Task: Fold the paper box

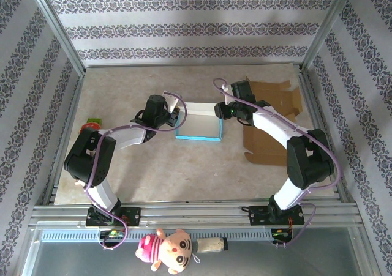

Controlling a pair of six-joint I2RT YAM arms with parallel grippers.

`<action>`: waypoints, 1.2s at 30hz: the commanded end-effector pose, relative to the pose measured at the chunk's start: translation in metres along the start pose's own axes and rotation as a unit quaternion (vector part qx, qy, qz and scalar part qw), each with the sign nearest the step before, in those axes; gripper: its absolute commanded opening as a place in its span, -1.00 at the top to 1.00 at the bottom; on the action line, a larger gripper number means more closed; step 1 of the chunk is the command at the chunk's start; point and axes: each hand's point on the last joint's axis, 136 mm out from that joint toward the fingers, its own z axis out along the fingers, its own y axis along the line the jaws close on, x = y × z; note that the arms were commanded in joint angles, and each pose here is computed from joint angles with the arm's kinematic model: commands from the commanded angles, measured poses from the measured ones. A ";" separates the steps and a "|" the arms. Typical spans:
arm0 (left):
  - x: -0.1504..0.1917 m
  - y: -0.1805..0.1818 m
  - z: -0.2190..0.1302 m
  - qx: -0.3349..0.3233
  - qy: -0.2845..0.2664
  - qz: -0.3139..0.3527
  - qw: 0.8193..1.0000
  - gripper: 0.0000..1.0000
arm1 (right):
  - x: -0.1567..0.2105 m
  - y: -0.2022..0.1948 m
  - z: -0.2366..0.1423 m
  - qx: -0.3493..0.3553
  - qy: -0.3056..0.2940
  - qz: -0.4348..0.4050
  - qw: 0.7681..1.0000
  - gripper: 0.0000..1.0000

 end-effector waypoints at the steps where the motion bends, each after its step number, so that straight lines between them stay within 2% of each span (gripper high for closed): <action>1: 0.004 -0.014 -0.005 0.012 0.013 -0.062 0.998 0.81 | -0.009 0.007 0.006 -0.005 -0.010 0.033 0.999 0.36; 12: 0.013 -0.038 -0.002 0.030 0.035 -0.230 0.972 0.74 | -0.014 0.017 0.009 -0.019 -0.029 0.068 0.997 0.44; 23: -0.013 -0.039 -0.006 0.040 0.027 -0.215 0.976 0.73 | -0.030 0.019 0.006 -0.023 -0.041 0.081 0.996 0.49; 36: -0.005 -0.045 0.006 0.047 0.066 -0.265 0.961 0.72 | -0.018 0.021 0.015 -0.031 -0.030 0.090 0.995 0.51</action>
